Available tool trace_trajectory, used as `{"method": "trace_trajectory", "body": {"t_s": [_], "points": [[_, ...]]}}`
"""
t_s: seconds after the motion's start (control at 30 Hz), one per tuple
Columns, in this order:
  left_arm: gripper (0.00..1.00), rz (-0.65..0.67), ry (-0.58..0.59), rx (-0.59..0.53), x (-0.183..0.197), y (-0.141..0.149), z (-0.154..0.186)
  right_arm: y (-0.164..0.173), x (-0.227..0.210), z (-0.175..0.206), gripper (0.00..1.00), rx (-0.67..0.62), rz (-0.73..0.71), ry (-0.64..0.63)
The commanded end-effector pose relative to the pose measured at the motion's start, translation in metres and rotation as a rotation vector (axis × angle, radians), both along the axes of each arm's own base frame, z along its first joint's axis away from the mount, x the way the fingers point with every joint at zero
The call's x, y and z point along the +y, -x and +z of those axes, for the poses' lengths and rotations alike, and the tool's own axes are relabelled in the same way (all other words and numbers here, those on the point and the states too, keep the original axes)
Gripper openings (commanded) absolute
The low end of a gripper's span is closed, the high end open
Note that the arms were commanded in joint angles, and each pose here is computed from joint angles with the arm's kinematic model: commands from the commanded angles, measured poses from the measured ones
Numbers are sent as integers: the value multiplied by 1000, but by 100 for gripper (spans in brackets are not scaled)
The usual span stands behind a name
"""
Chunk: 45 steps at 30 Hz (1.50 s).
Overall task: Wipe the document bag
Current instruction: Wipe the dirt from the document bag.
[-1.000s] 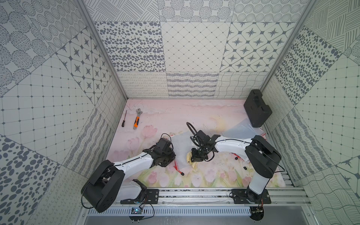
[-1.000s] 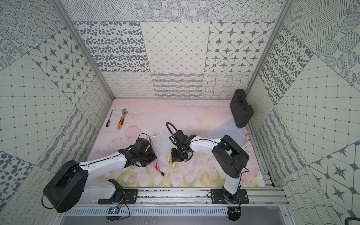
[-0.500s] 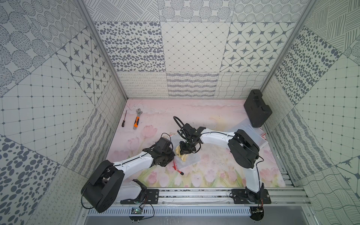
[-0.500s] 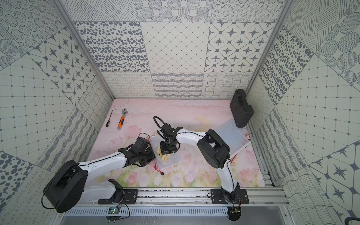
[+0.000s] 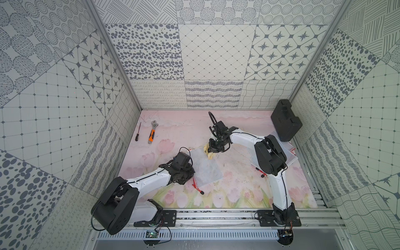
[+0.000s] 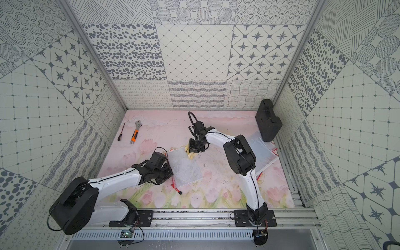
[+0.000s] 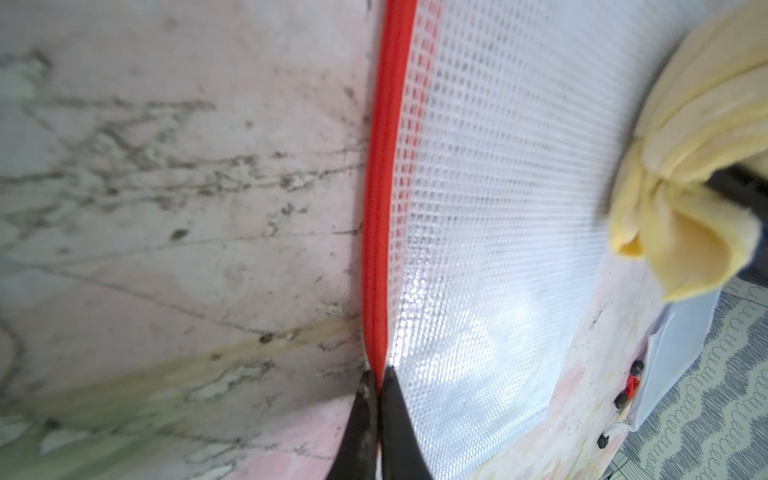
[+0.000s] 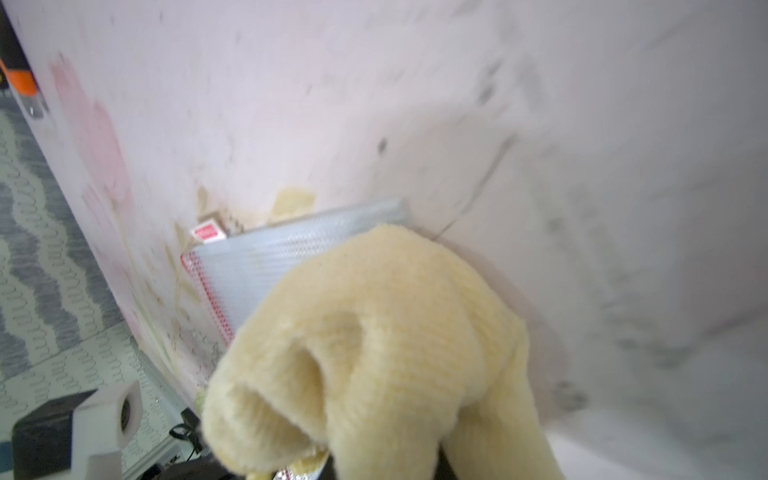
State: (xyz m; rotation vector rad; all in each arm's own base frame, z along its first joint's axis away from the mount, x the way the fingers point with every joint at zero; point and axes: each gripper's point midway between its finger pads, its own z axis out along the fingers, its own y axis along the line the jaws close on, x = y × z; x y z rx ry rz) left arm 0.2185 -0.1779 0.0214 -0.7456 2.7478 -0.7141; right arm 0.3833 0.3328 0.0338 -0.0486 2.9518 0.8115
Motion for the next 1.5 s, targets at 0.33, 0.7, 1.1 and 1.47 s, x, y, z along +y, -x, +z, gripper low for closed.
{"method": "trace_trajectory", "body": {"t_s": [0.33,0.7,1.1,1.47], "points": [[0,-33,-60,54,8,9,-9,102,110,-11,0,-6,314,67],[0,-38,-54,49,8,10,-7,10,64,-34,0,17,89,20],[0,-54,-43,58,3,8,-10,81,151,6,0,76,270,-215],[0,-60,-43,48,4,10,-6,44,124,-24,0,117,122,-260]]}}
